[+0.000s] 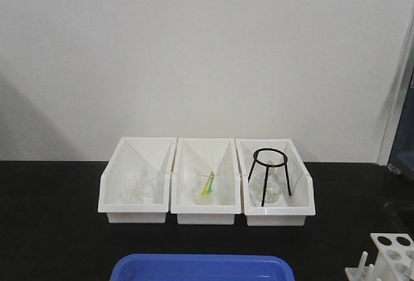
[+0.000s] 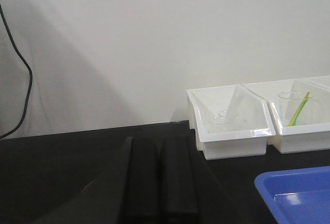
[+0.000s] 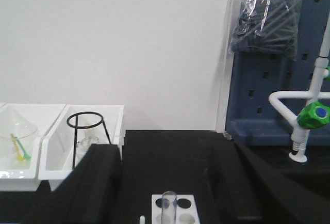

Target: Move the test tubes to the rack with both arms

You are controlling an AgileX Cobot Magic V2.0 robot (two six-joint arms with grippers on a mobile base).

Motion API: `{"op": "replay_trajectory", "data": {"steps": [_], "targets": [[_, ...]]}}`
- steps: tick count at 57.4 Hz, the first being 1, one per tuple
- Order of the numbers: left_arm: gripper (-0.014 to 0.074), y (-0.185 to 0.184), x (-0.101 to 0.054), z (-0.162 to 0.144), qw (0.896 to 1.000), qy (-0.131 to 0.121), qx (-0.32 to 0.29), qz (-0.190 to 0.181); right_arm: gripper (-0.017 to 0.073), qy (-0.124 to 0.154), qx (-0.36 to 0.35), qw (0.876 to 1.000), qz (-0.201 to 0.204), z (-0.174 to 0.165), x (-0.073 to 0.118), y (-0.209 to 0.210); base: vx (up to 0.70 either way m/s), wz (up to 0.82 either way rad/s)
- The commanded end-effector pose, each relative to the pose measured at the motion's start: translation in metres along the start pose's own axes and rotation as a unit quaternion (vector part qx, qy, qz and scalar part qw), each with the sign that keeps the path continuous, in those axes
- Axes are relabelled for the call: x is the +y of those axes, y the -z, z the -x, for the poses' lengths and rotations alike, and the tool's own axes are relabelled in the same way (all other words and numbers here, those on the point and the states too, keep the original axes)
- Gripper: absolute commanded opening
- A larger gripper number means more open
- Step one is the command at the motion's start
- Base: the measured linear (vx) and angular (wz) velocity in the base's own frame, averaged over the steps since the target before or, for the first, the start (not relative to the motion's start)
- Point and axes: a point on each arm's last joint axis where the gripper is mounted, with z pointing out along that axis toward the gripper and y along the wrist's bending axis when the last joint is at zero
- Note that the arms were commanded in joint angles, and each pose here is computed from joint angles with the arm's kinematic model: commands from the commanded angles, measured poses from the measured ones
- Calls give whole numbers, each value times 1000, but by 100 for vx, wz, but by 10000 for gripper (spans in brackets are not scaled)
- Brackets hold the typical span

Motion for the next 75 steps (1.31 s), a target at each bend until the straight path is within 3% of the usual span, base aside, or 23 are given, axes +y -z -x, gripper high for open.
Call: {"op": "replay_trajectory", "data": {"steps": [1, 13, 29, 75], "targets": [[-20, -2, 0, -4, 1000, 5, -11, 0, 298, 12, -50, 999, 17, -9, 4, 7, 0, 0], [-20, -2, 0, -4, 1000, 5, -11, 0, -14, 1, -20, 999, 36, -79, 10, 22, 0, 0], [-20, -2, 0, -4, 1000, 5, -11, 0, -11, 1, -37, 999, 35, -135, 11, 35, 0, 0], [-20, -2, 0, -4, 1000, 5, -12, 0, -8, 3, -11, 999, 36, -139, 12, 35, 0, 0]]}}
